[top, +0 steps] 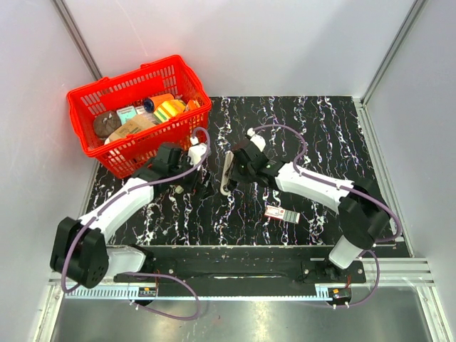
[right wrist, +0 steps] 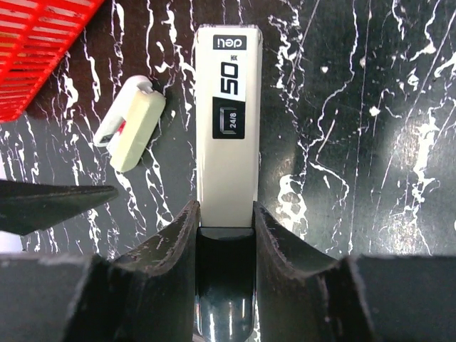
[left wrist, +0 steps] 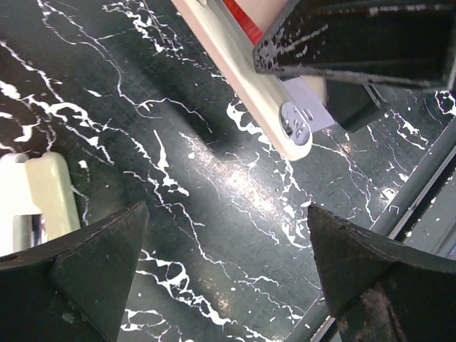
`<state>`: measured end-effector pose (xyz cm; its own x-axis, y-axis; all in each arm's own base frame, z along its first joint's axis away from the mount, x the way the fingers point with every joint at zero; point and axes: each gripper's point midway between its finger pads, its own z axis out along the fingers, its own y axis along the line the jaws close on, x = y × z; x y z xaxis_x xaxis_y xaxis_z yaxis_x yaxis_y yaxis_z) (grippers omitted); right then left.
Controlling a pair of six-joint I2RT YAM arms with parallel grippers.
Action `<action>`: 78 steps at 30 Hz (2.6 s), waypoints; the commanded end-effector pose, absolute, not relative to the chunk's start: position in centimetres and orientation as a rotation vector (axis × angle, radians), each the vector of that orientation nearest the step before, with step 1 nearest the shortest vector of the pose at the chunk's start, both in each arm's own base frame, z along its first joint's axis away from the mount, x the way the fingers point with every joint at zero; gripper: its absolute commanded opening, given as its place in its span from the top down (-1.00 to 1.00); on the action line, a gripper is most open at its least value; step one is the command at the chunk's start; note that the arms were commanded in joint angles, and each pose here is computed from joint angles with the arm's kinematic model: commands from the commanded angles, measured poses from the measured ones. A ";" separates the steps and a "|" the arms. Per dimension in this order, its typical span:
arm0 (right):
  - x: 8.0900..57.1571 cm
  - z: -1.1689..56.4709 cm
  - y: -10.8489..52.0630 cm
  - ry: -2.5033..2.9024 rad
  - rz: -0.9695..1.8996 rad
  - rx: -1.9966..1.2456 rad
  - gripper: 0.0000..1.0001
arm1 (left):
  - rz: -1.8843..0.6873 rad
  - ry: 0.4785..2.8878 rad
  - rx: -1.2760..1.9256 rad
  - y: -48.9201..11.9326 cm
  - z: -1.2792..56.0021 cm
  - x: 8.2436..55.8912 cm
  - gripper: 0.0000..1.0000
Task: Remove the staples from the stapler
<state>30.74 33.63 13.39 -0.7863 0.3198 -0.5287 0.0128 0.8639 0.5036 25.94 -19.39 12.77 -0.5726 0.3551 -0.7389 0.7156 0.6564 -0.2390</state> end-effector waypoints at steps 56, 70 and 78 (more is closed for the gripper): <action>28.7 17.5 30.4 2.314 0.953 -0.106 1.00 | -0.173 1.880 1.248 -18.1 10.6 33.3 1.00; 29.0 14.8 26.1 2.377 0.731 -0.140 1.00 | 0.384 1.635 1.494 -16.4 7.3 35.1 1.00; 29.3 13.8 24.7 2.391 0.685 -0.136 1.00 | 0.487 1.521 1.609 -16.6 6.2 34.0 1.00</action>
<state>24.76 28.17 12.05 -0.8529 -0.0868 -0.5149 -0.3840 0.7724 0.5059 33.95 -18.68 6.53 0.1319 0.8764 -0.4631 0.6896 0.2545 0.6780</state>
